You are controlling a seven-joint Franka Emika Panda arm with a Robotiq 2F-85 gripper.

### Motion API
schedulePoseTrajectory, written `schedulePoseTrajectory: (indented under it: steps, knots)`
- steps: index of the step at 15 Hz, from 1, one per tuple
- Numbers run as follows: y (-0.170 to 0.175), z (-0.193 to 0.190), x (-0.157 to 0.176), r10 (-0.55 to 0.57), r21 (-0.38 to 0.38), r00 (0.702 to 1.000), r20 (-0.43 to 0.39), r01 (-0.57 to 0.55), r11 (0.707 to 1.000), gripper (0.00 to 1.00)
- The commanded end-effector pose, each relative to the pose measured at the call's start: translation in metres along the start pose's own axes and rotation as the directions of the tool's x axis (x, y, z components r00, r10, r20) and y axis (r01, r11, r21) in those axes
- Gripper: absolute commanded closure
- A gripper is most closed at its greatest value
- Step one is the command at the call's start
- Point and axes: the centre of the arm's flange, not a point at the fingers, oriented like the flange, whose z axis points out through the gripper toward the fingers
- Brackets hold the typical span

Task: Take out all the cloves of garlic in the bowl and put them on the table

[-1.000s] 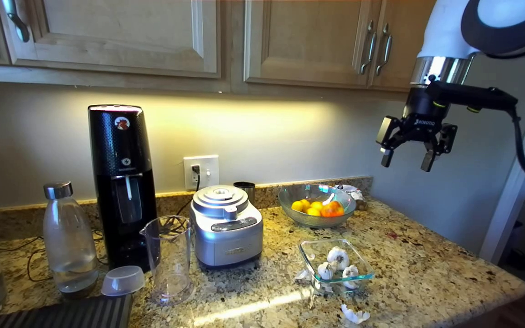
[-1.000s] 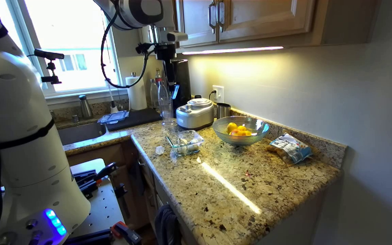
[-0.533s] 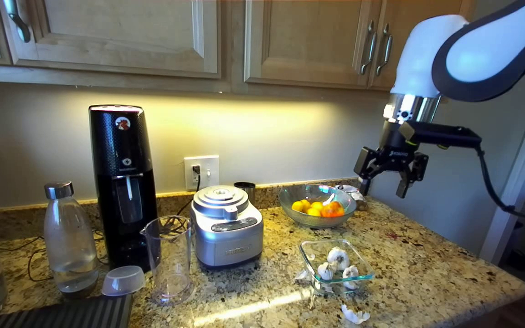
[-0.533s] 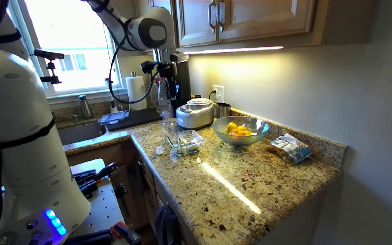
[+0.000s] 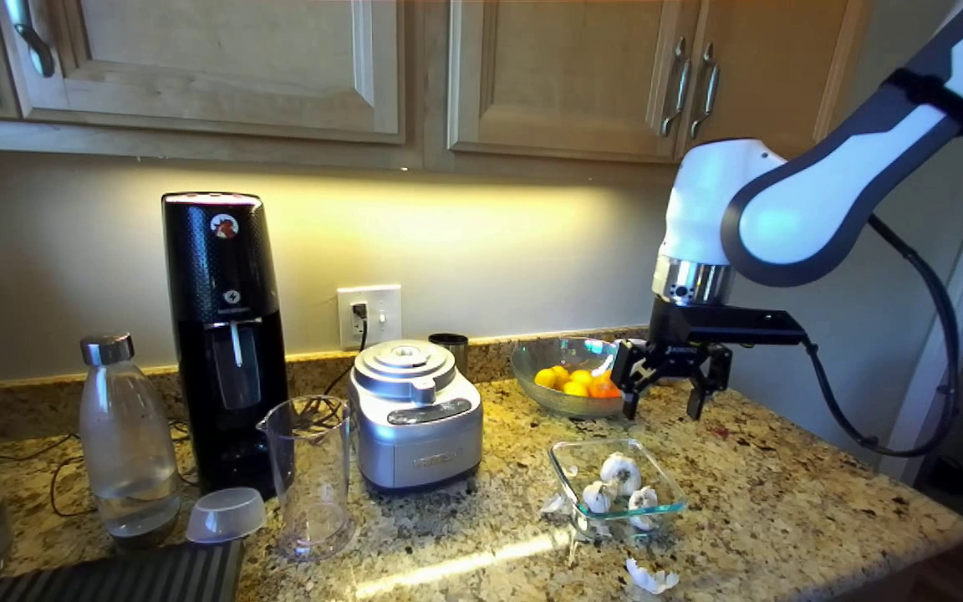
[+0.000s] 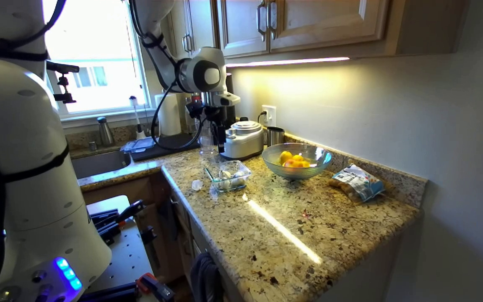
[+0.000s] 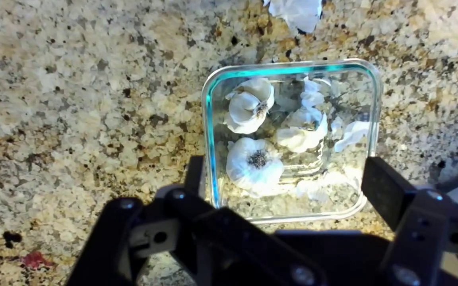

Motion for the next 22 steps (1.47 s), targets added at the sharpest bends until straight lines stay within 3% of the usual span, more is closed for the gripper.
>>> schedulePoseTrajectory:
  steps: [1, 2, 3, 8, 16, 22]
  knots:
    - [-0.008, 0.006, 0.011, 0.003, -0.040, 1.000, 0.009, -0.002, 0.999, 0.00]
    - [0.000, -0.015, 0.009, -0.020, -0.049, 1.000, 0.005, 0.020, 0.999, 0.00]
    - [-0.004, 0.011, 0.010, -0.001, -0.018, 1.000, 0.014, 0.001, 1.000, 0.00]
    - [-0.005, -0.004, 0.014, -0.004, -0.025, 1.000, 0.008, 0.004, 1.000, 0.00]
    - [-0.037, 0.057, 0.029, 0.054, -0.037, 0.996, 0.069, -0.052, 0.998, 0.00]
    - [-0.050, 0.086, 0.039, 0.149, -0.048, 0.987, 0.062, -0.146, 0.988, 0.00]
